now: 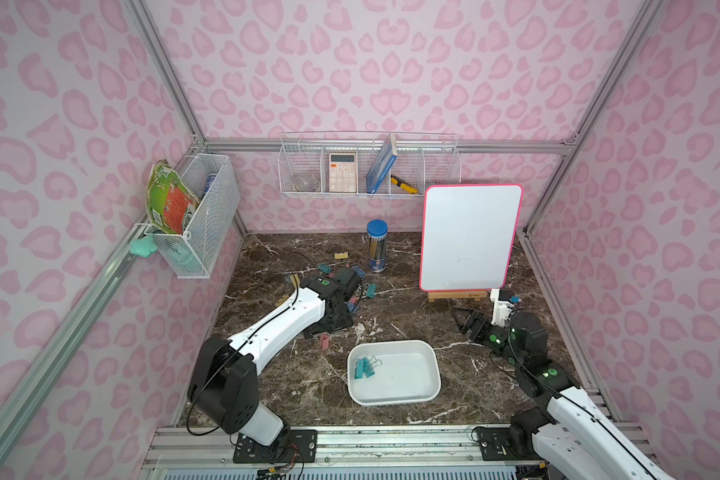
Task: Put the binder clips in the storage box
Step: Pick up the binder clip at the center of the board.
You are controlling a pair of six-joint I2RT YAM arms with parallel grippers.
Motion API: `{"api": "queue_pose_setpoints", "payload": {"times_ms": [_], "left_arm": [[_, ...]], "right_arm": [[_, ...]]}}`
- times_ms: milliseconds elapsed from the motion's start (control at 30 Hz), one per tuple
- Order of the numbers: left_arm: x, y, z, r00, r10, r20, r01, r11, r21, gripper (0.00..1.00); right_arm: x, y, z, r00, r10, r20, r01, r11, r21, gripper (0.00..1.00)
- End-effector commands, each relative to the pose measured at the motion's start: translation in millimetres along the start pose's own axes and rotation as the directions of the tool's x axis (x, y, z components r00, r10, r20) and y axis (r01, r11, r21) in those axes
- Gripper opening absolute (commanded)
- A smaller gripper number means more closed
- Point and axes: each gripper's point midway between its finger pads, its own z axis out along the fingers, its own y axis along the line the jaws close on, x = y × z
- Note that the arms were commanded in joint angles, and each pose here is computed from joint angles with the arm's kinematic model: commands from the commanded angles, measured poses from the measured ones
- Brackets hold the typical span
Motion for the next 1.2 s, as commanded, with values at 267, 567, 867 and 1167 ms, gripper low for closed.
{"api": "queue_pose_setpoints", "payload": {"times_ms": [267, 567, 867, 1167], "left_arm": [[6, -7, 56, 0.992, 0.05, -0.116, -0.056, 0.997, -0.049, 0.65], [19, -8, 82, 0.983, 0.057, -0.177, -0.072, 0.994, -0.078, 0.42], [17, -1, 72, 0.986, 0.064, -0.153, -0.077, 0.993, -0.085, 0.16], [-8, -33, -12, 0.991, 0.134, -0.005, -0.133, 0.984, 0.119, 0.16]], "right_arm": [[5, -1, -5, 1.0, -0.02, 0.001, 0.02, 1.0, 0.006, 0.82], [8, 0, -7, 0.999, -0.037, -0.007, 0.037, 0.999, 0.011, 0.82], [9, 8, -1, 0.998, -0.058, -0.018, 0.058, 0.998, 0.002, 0.82], [10, 10, 13, 0.993, -0.101, -0.058, 0.101, 0.995, -0.002, 0.83]]}}
